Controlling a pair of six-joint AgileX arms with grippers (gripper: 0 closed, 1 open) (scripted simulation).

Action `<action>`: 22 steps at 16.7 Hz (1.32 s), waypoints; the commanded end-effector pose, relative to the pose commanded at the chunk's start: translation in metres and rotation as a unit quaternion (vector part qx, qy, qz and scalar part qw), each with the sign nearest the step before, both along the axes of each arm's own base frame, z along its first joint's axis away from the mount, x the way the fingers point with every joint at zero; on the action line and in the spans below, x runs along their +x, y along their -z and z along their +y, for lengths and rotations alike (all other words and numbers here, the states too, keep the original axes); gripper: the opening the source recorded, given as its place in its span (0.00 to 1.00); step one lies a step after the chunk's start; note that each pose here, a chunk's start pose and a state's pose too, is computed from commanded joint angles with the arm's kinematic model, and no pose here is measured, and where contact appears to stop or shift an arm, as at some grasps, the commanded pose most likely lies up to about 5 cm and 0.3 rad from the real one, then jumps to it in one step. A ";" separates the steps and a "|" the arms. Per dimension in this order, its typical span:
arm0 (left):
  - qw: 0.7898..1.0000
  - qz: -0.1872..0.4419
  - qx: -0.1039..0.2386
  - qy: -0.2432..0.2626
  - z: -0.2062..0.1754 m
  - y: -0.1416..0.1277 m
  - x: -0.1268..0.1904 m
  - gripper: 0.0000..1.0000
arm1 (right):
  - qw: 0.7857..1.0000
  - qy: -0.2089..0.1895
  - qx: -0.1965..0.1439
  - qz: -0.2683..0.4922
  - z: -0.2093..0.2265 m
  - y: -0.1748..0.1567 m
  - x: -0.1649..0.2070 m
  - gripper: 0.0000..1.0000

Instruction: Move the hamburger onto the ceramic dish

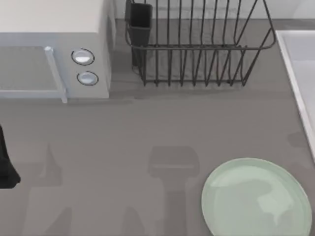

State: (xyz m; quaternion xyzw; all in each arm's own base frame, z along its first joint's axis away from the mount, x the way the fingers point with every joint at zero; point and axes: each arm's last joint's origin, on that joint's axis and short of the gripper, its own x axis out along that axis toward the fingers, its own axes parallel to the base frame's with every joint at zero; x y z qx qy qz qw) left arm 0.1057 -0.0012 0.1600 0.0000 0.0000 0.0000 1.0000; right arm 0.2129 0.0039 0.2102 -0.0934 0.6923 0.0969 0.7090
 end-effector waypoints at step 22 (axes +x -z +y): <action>1.000 0.000 0.000 0.000 0.000 0.000 0.000 1.00 | 0.990 0.135 -0.014 0.029 0.157 0.015 0.020 0.00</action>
